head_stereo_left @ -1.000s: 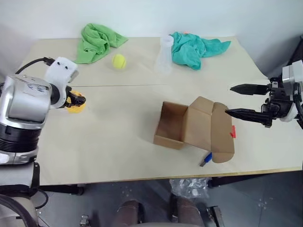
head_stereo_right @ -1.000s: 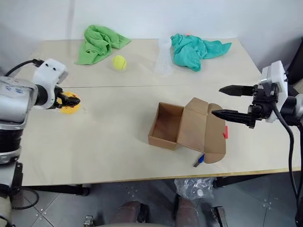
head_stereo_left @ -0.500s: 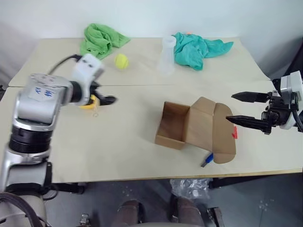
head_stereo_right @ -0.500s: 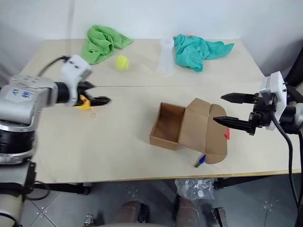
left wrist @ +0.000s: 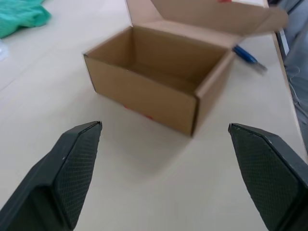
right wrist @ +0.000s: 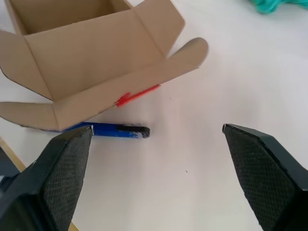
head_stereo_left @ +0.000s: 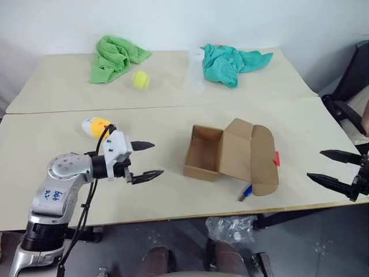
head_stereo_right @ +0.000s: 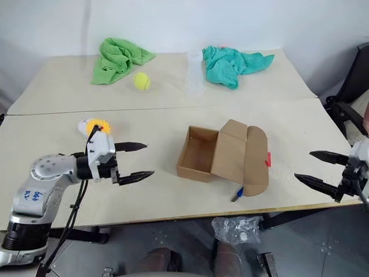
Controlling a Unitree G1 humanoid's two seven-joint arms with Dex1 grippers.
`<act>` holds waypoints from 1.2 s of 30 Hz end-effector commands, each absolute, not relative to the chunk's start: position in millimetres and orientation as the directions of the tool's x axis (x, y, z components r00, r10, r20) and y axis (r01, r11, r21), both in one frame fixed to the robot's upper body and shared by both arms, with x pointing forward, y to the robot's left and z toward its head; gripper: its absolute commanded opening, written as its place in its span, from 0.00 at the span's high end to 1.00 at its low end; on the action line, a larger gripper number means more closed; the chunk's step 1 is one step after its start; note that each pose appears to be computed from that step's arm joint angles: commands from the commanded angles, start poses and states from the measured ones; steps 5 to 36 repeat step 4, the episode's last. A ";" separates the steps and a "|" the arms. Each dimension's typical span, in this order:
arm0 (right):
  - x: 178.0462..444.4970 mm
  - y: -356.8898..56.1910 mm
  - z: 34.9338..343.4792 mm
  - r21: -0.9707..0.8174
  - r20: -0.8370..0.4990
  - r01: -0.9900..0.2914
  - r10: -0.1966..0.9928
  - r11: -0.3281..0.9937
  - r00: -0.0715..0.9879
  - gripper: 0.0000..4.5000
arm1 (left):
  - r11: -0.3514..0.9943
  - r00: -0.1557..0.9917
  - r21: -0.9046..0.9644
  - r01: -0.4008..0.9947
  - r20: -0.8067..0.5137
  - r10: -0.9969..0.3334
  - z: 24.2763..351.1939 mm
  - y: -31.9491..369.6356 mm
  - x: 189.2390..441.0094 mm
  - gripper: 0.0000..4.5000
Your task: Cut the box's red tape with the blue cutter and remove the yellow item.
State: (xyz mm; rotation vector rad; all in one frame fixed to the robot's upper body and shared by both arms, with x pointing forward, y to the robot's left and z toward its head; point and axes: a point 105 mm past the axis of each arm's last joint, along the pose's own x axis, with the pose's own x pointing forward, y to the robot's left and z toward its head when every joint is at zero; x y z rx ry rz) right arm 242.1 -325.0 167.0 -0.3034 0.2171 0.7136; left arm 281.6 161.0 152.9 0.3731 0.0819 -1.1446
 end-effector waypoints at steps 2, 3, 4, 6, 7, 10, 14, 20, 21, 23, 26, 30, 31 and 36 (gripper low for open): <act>237.3 -329.8 170.3 -0.231 -0.259 -0.612 0.559 0.756 0.788 0.00 | 0.381 0.437 0.243 0.892 -0.248 -0.864 149.3 174.0 277.1 0.01; 238.5 -330.3 170.1 -0.246 -0.234 -0.576 0.528 0.780 0.816 0.00 | 0.377 0.430 0.233 0.896 -0.244 -0.869 149.0 175.4 277.8 0.01; 239.2 -330.8 170.1 -0.257 -0.216 -0.548 0.505 0.796 0.836 0.00 | 0.374 0.423 0.225 0.900 -0.240 -0.874 149.0 176.3 278.2 0.01; 239.2 -330.8 170.1 -0.257 -0.216 -0.548 0.505 0.796 0.836 0.00 | 0.374 0.423 0.225 0.900 -0.240 -0.874 149.0 176.3 278.2 0.01; 239.2 -330.8 170.1 -0.257 -0.216 -0.548 0.505 0.796 0.836 0.00 | 0.374 0.423 0.225 0.900 -0.240 -0.874 149.0 176.3 278.2 0.01; 239.2 -330.8 170.1 -0.257 -0.216 -0.548 0.505 0.796 0.836 0.00 | 0.374 0.423 0.225 0.900 -0.240 -0.874 149.0 176.3 278.2 0.01; 239.2 -330.8 170.1 -0.257 -0.216 -0.548 0.505 0.796 0.836 0.00 | 0.374 0.423 0.225 0.900 -0.240 -0.874 149.0 176.3 278.2 0.01; 239.2 -330.8 170.1 -0.257 -0.216 -0.548 0.505 0.796 0.836 0.00 | 0.374 0.423 0.225 0.900 -0.240 -0.874 149.0 176.3 278.2 0.01; 239.2 -330.8 170.1 -0.257 -0.216 -0.548 0.505 0.796 0.836 0.00 | 0.374 0.423 0.225 0.900 -0.240 -0.874 149.0 176.3 278.2 0.01; 239.2 -330.8 170.1 -0.257 -0.216 -0.548 0.505 0.796 0.836 0.00 | 0.374 0.423 0.225 0.900 -0.240 -0.874 149.0 176.3 278.2 0.01; 239.2 -330.8 170.1 -0.257 -0.216 -0.548 0.505 0.796 0.836 0.00 | 0.374 0.423 0.225 0.900 -0.240 -0.874 149.0 176.3 278.2 0.01; 239.2 -330.8 170.1 -0.257 -0.216 -0.548 0.505 0.796 0.836 0.00 | 0.374 0.423 0.225 0.900 -0.240 -0.874 149.0 176.3 278.2 0.01; 239.2 -330.8 170.1 -0.257 -0.216 -0.548 0.505 0.796 0.836 0.00 | 0.374 0.423 0.225 0.900 -0.240 -0.874 149.0 176.3 278.2 0.01; 239.2 -330.8 170.1 -0.257 -0.216 -0.548 0.505 0.796 0.836 0.00 | 0.374 0.423 0.225 0.900 -0.240 -0.874 149.0 176.3 278.2 0.01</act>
